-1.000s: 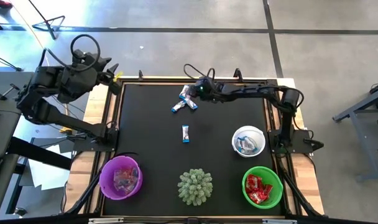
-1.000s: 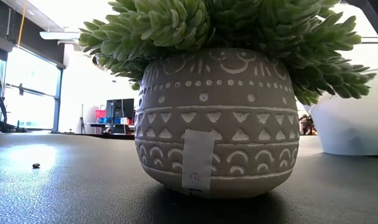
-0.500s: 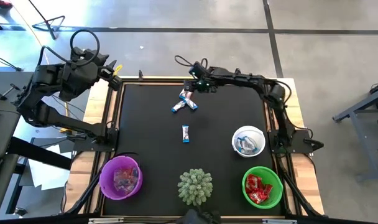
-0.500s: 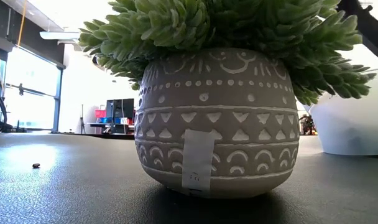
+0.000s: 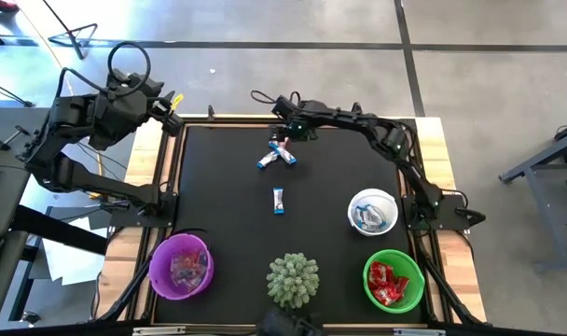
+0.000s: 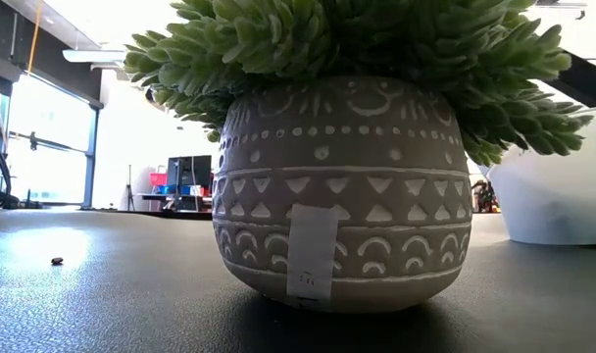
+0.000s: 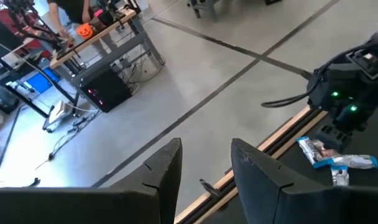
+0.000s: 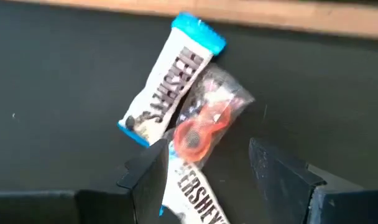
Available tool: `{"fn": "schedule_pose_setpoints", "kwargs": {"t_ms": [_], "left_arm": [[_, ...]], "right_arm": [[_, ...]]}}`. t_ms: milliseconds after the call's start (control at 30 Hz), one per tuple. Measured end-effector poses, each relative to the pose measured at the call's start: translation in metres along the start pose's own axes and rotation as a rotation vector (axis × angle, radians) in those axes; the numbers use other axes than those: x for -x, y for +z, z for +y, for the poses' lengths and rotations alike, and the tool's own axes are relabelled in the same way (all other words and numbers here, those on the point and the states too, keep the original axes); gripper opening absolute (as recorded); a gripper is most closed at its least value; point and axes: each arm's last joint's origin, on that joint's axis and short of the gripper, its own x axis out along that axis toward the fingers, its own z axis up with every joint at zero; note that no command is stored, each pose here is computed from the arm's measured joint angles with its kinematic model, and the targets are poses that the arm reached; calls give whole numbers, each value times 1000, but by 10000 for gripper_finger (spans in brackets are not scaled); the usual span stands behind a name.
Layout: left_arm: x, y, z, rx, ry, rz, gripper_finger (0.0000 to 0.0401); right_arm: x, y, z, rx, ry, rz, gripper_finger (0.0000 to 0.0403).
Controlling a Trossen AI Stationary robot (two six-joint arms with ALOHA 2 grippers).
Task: Sort candy
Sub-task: Put the transparent candy wrapper into the purple bucket
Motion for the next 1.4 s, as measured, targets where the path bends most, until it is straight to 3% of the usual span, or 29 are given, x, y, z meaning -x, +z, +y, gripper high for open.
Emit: {"fn": "schedule_pose_setpoints", "kwargs": {"t_ms": [533,1067,1400], "left_arm": [[-1,0,2,-21,4,10,126],[-1,0,1,-58,-5,11,126],[-1,0,1,-65,-5,11,126]], "right_arm": [[-7,-4,2,-46,9,9,220],[-6,14,-10,-64,85,55,220],[-6,12,-10,-86,68,57,220]]}}
